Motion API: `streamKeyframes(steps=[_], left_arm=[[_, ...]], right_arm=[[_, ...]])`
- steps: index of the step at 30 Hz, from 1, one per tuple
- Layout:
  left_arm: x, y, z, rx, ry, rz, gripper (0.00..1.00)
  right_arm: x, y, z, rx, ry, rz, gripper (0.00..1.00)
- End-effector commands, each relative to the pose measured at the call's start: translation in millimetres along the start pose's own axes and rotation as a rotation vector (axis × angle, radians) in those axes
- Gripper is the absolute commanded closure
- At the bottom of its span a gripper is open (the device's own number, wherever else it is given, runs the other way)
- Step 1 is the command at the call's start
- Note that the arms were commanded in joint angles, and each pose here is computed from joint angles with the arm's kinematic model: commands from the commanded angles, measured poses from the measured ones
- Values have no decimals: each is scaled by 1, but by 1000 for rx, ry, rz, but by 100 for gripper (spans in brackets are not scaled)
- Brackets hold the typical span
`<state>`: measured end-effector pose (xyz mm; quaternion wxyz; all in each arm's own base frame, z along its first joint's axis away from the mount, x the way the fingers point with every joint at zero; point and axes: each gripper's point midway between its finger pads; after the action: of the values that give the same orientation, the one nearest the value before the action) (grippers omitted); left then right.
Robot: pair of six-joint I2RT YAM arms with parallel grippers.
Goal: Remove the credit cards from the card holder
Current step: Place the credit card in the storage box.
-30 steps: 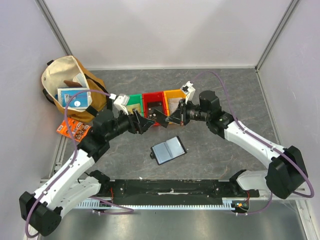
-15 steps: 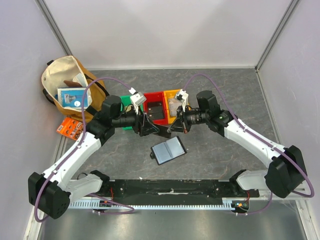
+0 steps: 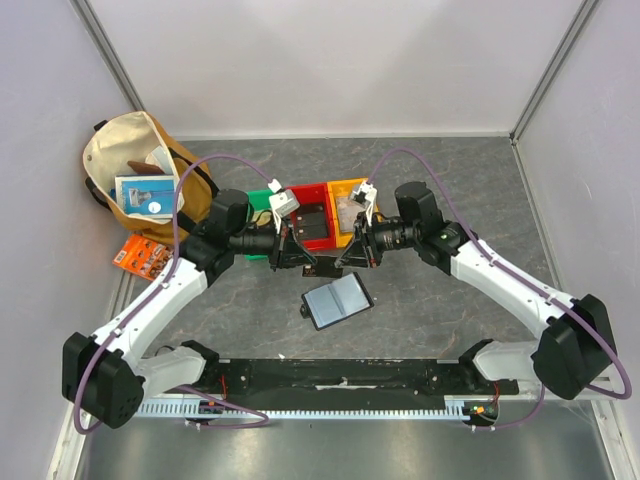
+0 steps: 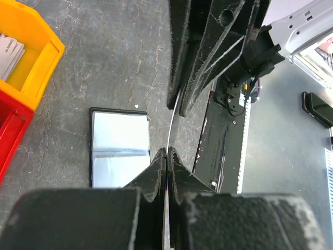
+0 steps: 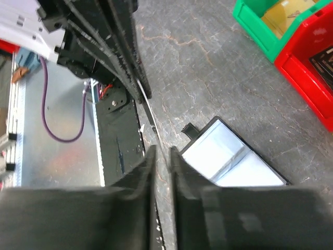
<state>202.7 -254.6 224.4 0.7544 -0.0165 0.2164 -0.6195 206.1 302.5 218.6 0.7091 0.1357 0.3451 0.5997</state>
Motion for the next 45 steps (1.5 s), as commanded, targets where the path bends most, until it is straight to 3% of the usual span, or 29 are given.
streamKeyframes(steps=[1,5,8,12,15,26,42,45], left_arm=[[-5,6,21,73,-41,49,98],[-12,47,20,-26,-24,224,98],[-16,85,13,-133,13,364,98],[-20,131,10,-208,71,530,98],[-15,160,8,-249,110,599,98],[26,230,-15,-369,222,644,98],[68,231,-36,-540,178,512,98],[65,231,-41,-567,197,544,86]], right_arm=[[-9,-4,10,-40,-63,-76,69],[-26,-36,11,3,-146,-284,26],[-43,-54,9,27,-208,-429,10],[-62,-68,1,52,-245,-565,2],[-74,-73,-4,71,-249,-637,2],[-77,-66,-10,101,-279,-618,2],[-72,-71,-23,152,-278,-611,2],[-72,-72,-24,157,-278,-615,2]])
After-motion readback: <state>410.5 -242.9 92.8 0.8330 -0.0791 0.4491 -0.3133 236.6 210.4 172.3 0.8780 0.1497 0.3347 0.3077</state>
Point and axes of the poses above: each gripper's point midway between its finger pads, its own x axis out along the fingers, its own y axis along the line the jaws close on, z = x × y, and after that the axes turned 9 degrees about x, right-handed
